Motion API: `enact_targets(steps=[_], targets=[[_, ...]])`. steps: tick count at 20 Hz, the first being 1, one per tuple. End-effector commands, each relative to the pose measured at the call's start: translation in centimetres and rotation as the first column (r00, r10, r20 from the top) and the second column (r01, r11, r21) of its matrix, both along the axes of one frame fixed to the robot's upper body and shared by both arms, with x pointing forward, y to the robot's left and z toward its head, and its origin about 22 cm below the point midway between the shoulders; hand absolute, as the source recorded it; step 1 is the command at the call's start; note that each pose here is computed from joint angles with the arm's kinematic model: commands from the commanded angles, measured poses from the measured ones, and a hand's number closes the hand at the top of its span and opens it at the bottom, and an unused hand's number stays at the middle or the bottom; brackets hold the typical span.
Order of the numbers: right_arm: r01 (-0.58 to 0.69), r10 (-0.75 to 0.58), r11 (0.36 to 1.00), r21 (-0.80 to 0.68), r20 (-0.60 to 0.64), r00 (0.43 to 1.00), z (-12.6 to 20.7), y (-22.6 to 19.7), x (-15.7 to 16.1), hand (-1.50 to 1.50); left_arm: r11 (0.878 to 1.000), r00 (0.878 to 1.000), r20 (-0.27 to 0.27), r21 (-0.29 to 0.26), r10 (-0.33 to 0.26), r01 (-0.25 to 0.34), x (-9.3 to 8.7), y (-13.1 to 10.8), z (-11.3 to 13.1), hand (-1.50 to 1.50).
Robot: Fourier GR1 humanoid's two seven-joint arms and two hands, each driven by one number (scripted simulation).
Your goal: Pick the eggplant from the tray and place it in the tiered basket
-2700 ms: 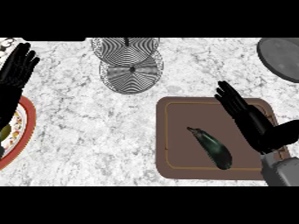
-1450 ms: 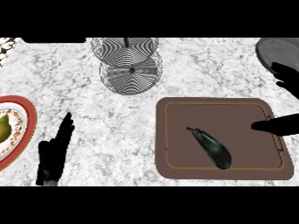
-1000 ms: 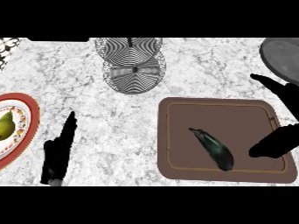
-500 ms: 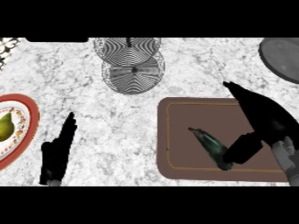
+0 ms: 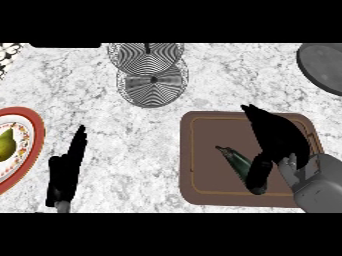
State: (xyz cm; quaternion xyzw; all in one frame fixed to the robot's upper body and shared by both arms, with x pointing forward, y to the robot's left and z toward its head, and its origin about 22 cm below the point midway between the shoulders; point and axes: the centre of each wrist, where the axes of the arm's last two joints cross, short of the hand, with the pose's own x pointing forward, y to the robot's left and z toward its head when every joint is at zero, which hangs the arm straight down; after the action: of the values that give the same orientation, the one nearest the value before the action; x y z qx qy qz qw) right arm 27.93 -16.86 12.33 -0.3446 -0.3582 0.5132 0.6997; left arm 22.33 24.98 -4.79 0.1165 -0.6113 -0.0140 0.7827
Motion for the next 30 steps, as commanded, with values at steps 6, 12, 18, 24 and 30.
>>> enact_targets(steps=[6,12,18,24,30], targets=[[0.047,-0.057,0.996,-0.077,-0.137,0.989,-3.4,1.6,-0.2,-1.50,1.000,1.000,-0.009,-0.007,0.010,-0.010,-0.3,-1.0,-1.6,0.00],[0.026,-0.068,0.980,-0.196,-0.213,0.975,-3.2,2.5,1.1,-1.50,1.000,1.000,-0.008,0.008,0.010,-0.010,-0.4,-0.4,-1.0,0.00],[0.038,-0.091,0.979,-0.200,-0.261,0.961,-1.9,3.0,2.9,-1.50,1.000,1.000,-0.025,0.008,0.016,-0.016,0.4,-0.2,-0.8,0.00],[0.058,-0.119,0.974,-0.217,-0.276,0.954,-5.0,1.9,2.2,-1.50,1.000,1.000,-0.013,0.010,0.007,-0.007,0.4,0.5,1.3,0.00],[0.052,-0.126,0.974,-0.219,-0.342,0.931,-6.9,3.3,2.1,-1.50,1.000,0.999,-0.037,-0.018,0.000,-0.001,-1.8,-0.3,-0.7,0.00]])
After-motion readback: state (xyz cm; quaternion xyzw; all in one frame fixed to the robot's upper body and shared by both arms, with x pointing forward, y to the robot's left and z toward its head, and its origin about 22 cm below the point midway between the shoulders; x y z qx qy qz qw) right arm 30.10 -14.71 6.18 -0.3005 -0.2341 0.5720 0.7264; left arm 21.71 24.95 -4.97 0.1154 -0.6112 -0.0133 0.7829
